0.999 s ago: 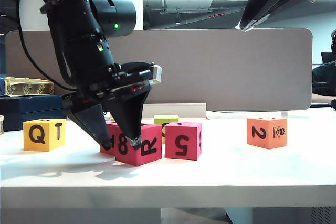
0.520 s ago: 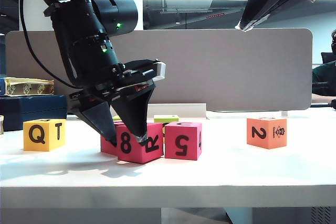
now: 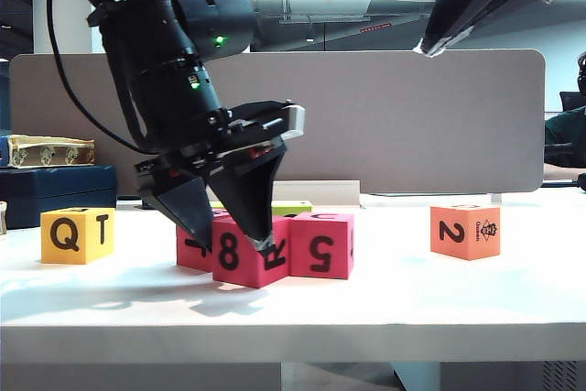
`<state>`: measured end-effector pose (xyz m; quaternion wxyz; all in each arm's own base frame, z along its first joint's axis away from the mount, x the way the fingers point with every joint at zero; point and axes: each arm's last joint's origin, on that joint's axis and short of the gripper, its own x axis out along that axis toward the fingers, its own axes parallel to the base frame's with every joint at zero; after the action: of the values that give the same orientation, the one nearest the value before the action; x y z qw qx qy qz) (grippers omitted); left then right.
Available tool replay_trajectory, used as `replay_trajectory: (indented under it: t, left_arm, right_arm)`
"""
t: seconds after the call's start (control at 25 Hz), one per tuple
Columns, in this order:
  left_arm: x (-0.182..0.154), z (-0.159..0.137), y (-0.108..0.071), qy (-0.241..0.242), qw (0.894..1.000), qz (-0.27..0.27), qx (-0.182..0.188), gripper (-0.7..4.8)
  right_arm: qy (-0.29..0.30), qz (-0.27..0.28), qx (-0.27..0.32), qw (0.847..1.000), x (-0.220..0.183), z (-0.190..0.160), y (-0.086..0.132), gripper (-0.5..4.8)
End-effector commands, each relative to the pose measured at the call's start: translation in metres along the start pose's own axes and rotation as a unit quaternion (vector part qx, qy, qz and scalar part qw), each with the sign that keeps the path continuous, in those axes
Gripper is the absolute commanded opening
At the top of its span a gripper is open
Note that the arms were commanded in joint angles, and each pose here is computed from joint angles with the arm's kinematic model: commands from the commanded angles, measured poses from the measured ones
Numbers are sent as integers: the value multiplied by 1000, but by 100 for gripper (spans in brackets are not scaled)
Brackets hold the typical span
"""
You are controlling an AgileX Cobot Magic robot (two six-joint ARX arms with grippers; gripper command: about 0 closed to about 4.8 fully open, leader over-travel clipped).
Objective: Select the appropriate blocks from the scattered letter blocks on the table and arrange them in a row to spell out "ABCD".
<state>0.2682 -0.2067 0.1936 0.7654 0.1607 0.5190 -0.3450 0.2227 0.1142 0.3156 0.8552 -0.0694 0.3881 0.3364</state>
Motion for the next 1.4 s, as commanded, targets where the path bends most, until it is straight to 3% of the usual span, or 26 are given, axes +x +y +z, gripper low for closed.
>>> replay_trajectory:
  t: [0.04, 0.08, 0.12, 0.24, 0.68, 1.0, 1.12, 1.2, 1.4]
  left_arm:
    - [0, 2, -4, -8, 1000, -1, 5, 340]
    - [0, 3, -6, -11, 1000, 0, 9, 326]
    - [0, 4, -6, -16, 1000, 1, 9, 274]
    - [0, 5, -6, -21, 1000, 1, 10, 236]
    - [-4, 12, -5, -46, 999, 19, 0, 236]
    - [-31, 41, -5, -96, 993, 62, 5, 236]
    - [-43, 54, -4, -122, 988, 91, 7, 236]
    - [-55, 66, -2, -153, 977, 143, 25, 236]
    - [-61, 77, 14, -206, 958, 197, 37, 236]
  right_arm:
    - [-9, -4, -6, 1000, -2, 2, 0, -1]
    - [-9, -4, -6, 1000, -2, 2, 0, -2]
    - [-9, -4, -6, 1000, -2, 2, 0, -2]
    - [-9, -4, -6, 1000, -2, 2, 0, -2]
    - [-9, -4, -6, 1000, -2, 2, 0, -1]
    - [-9, -4, -6, 1000, -2, 2, 0, -2]
    - [-9, -4, -6, 1000, -2, 2, 0, -1]
    - [-9, -4, -6, 1000, -2, 2, 0, -1]
    - [-9, -4, -6, 1000, -2, 2, 0, -2]
